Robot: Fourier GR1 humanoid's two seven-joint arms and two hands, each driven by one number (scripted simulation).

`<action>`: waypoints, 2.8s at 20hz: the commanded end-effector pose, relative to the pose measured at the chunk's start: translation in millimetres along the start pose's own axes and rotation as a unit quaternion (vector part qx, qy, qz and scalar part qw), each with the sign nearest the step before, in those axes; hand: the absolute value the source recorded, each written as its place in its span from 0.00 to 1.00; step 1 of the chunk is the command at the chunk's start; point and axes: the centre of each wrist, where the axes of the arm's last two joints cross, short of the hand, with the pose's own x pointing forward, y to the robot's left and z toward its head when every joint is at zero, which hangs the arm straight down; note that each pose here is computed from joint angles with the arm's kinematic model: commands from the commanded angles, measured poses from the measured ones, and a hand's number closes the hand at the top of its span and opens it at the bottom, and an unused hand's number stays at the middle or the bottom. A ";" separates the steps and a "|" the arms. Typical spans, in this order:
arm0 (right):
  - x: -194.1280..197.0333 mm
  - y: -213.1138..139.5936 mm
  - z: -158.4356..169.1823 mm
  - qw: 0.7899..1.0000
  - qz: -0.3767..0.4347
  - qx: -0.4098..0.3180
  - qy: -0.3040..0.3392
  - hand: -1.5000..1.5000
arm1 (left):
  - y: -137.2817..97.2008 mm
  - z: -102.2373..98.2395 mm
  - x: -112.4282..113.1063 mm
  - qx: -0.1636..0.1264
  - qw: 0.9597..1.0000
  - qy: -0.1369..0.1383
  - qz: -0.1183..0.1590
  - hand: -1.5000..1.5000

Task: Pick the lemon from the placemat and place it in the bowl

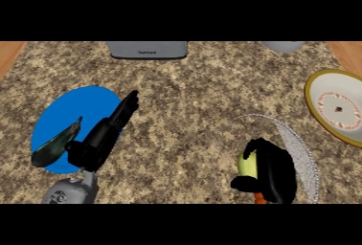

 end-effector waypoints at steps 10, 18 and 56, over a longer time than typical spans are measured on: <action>-74.8 -78.2 -49.4 0.956 0.175 0.165 -0.166 1.00 | 3.6 -8.3 10.9 0.001 1.000 0.002 -0.001 0.50; -48.7 -145.3 -59.0 0.982 0.007 -0.022 -0.186 1.00 | 5.2 9.9 -12.2 0.009 1.000 0.005 0.007 0.50; -223.2 -190.4 -213.2 0.993 -0.106 0.015 -0.052 0.00 | -15.1 -4.6 -6.9 -0.022 1.000 -0.010 0.003 0.50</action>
